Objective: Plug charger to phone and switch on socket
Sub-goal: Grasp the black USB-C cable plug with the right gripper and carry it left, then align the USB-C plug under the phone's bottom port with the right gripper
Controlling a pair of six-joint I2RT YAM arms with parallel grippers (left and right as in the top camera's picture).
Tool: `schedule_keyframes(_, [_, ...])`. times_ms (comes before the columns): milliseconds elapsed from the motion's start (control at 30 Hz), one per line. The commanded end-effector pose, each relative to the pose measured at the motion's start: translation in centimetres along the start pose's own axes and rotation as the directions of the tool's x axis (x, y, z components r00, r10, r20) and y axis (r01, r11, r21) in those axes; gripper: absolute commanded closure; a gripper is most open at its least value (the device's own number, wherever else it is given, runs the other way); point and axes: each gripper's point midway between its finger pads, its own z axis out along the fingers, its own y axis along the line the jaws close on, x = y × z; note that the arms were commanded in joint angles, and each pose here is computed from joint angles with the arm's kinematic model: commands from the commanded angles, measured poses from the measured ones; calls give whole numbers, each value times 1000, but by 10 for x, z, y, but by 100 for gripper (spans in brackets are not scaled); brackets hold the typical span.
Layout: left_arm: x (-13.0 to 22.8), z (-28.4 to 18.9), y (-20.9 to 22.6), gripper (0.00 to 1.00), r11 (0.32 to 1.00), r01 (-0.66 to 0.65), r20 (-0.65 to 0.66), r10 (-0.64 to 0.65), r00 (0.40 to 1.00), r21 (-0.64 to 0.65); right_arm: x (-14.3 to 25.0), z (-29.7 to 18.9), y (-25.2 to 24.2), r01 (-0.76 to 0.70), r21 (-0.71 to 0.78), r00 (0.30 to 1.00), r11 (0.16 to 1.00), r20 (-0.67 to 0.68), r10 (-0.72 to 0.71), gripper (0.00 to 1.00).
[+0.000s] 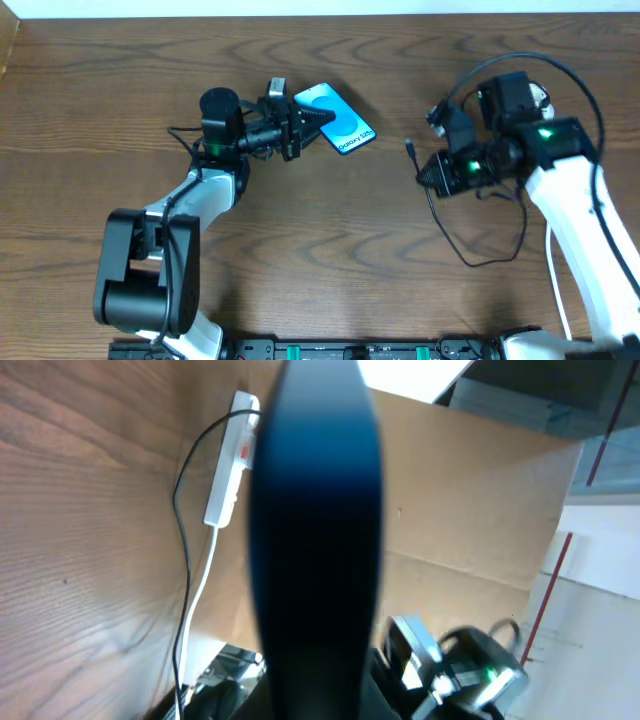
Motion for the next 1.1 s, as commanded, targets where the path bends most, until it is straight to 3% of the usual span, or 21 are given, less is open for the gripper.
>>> schedule_keyframes(0, [7, 0, -12, 93, 998, -54, -55, 55, 997, 17, 10, -19, 27, 96, -91, 995, 991, 40, -93, 99])
schedule_keyframes(167, [8, 0, -19, 92, 994, -99, -55, 101, 993, 40, 32, -25, 45, 118, -133, 993, 984, 43, -114, 99])
schedule_keyframes(367, [8, 0, -19, 92, 994, -100, -56, 103, 993, 40, 49, 3, 49, 62, -159, 998, 985, -8, -64, 99])
schedule_keyframes(667, [22, -1, -19, 93, 989, -139, -132, 144, 981, 44, 31, 22, 70, 200, -173, 979, 964, 77, -189, 99])
schedule_keyframes(833, [24, -2, -18, 92, 984, -174, -144, 179, 973, 49, 23, 27, 61, 162, -97, 984, 982, 87, -154, 99])
schedule_keyframes(1067, [24, -2, -18, 93, 980, -192, -144, 198, 970, 52, 15, 27, 62, 147, -99, 984, 984, 112, -136, 99])
